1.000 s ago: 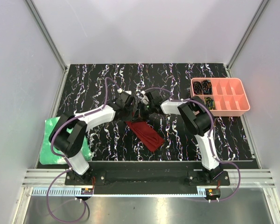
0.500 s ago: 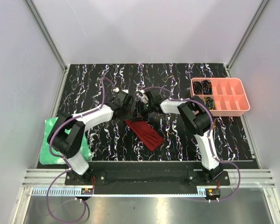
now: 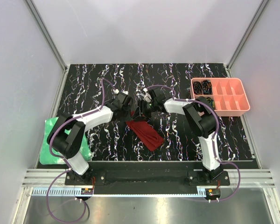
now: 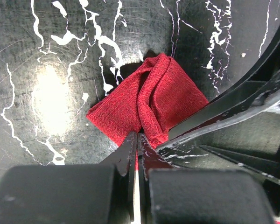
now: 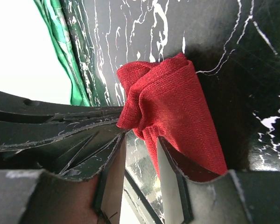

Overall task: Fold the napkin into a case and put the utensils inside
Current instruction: Stuff the top corner of the smaller-rectangle-folded napkin into the folded napkin.

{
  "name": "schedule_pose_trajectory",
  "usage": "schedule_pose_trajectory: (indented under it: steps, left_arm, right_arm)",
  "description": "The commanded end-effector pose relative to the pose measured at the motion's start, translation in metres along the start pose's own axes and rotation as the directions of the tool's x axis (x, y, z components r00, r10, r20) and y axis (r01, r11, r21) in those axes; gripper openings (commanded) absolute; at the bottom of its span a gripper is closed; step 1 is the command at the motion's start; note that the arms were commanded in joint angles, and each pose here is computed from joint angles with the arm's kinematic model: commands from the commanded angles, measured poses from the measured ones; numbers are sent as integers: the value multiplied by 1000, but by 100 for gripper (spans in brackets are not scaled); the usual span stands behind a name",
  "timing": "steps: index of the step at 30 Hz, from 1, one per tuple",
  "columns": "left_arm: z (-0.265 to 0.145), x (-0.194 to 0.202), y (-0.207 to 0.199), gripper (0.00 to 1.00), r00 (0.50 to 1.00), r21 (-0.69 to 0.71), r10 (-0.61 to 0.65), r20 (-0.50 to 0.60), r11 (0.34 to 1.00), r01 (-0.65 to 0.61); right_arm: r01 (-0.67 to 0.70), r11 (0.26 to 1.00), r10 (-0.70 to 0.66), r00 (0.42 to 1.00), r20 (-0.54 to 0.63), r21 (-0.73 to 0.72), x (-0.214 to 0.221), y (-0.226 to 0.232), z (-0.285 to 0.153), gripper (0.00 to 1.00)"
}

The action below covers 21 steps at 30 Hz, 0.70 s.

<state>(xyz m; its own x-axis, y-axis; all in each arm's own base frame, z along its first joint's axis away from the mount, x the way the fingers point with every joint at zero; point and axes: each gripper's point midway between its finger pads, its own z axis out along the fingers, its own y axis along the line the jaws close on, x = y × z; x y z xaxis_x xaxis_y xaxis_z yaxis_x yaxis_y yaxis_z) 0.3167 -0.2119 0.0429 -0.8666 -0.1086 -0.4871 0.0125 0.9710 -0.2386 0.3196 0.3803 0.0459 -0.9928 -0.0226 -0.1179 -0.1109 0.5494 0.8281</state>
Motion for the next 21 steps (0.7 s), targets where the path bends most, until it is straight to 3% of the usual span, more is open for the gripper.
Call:
schedule_pose_trajectory:
  steps: [1, 13, 17, 18, 21]
  left_arm:
    - [-5, -7, -9, 0, 999, 42, -9, 35, 999, 7]
    - [-9, -12, -13, 0, 999, 62, -8, 51, 998, 5]
    - [-10, -18, -13, 0, 997, 61, -10, 70, 998, 6]
    - [-12, -20, -14, 0, 997, 61, -14, 77, 998, 10]
    - [-15, -25, -8, 0, 993, 32, -40, 111, 999, 36]
  right_arm:
    - [49, 998, -48, 998, 38, -31, -14, 19, -13, 42]
    - [36, 998, -36, 999, -5, -56, -21, 11, 8, 31]
    - [24, 998, -25, 999, -27, -60, -16, 4, 14, 15]
    - [24, 998, -25, 999, -27, -60, -15, 4, 13, 6]
    - [29, 997, -31, 999, -14, -76, -10, 4, 12, 2]
